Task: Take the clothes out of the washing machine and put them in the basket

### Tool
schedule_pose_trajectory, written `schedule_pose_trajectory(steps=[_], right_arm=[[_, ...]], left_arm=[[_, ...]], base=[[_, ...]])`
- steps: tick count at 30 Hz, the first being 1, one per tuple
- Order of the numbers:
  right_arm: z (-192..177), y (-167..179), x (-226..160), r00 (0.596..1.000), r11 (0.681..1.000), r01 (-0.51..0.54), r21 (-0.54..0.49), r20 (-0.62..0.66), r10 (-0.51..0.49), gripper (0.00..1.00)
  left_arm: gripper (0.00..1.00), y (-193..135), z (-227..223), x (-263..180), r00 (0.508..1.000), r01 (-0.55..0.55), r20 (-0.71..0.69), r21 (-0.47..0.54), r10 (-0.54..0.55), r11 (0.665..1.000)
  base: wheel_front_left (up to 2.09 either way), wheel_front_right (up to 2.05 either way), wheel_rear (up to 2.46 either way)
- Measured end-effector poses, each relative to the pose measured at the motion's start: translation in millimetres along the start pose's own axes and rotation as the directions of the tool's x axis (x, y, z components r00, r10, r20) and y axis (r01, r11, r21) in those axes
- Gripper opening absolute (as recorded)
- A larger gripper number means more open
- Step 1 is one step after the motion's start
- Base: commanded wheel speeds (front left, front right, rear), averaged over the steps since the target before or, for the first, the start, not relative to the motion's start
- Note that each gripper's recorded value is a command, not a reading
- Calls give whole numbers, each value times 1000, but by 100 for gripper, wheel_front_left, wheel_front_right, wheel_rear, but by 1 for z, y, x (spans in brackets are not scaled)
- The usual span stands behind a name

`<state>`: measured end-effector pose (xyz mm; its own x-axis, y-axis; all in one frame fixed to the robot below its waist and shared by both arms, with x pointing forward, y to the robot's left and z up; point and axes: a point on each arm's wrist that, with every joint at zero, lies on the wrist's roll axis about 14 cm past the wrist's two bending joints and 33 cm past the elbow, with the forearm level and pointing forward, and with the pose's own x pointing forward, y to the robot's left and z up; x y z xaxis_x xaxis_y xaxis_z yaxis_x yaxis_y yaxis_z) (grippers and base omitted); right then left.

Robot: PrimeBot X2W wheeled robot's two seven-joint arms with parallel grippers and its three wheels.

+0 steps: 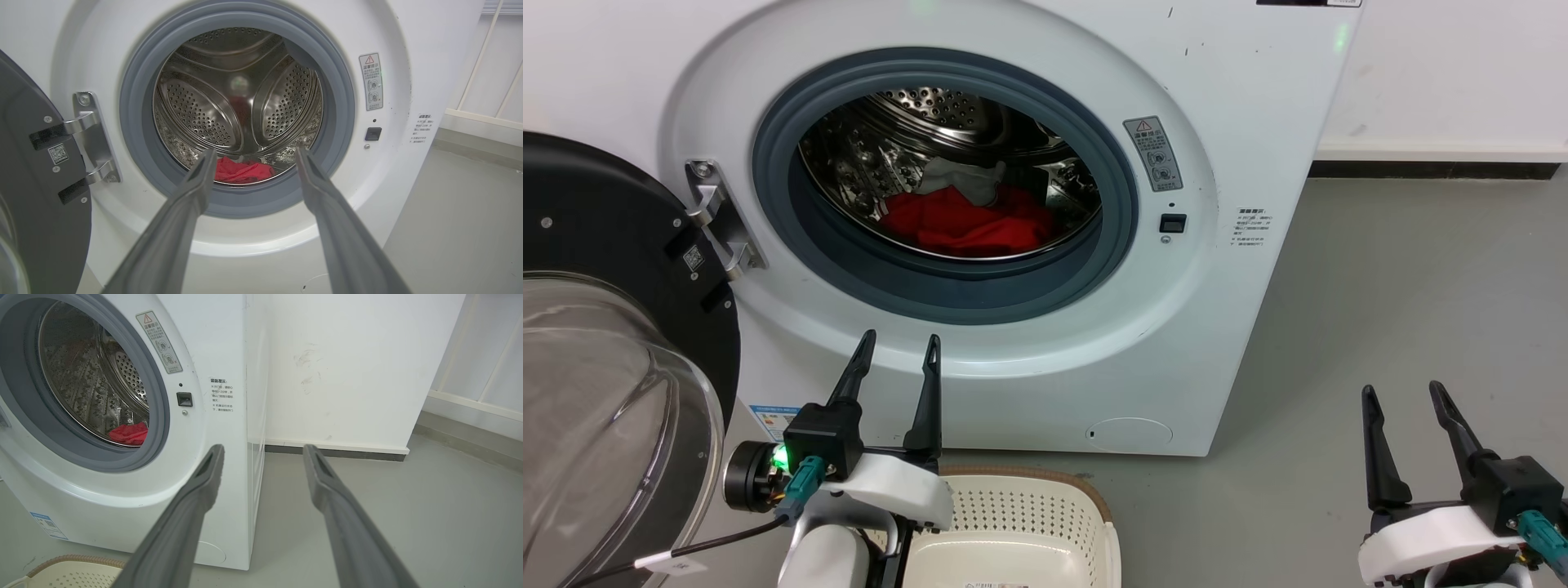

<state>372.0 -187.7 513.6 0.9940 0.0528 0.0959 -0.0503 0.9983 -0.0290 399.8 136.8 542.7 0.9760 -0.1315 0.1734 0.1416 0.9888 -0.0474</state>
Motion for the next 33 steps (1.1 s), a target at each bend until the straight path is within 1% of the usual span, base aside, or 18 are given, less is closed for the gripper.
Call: schedule_pose_trajectory(steps=[18, 26, 33], right_arm=[[-7, 0, 2, 1000, 1000, 2, 16, -19, -2, 100], [-11, 2, 20, 1000, 1000, -6, 22, -24, 7, 100], [-25, 4, 46, 999, 1000, -15, 25, -47, 16, 100]], left_arm=[[100, 3, -5, 4, 1000, -12, -10, -4, 12, 1000], [100, 10, -13, 32, 1000, -23, -19, 3, 23, 1000], [100, 18, -33, 75, 999, -29, -43, 10, 29, 1000]], base=[[0, 0, 0], [0, 0, 0], [0, 0, 0]])
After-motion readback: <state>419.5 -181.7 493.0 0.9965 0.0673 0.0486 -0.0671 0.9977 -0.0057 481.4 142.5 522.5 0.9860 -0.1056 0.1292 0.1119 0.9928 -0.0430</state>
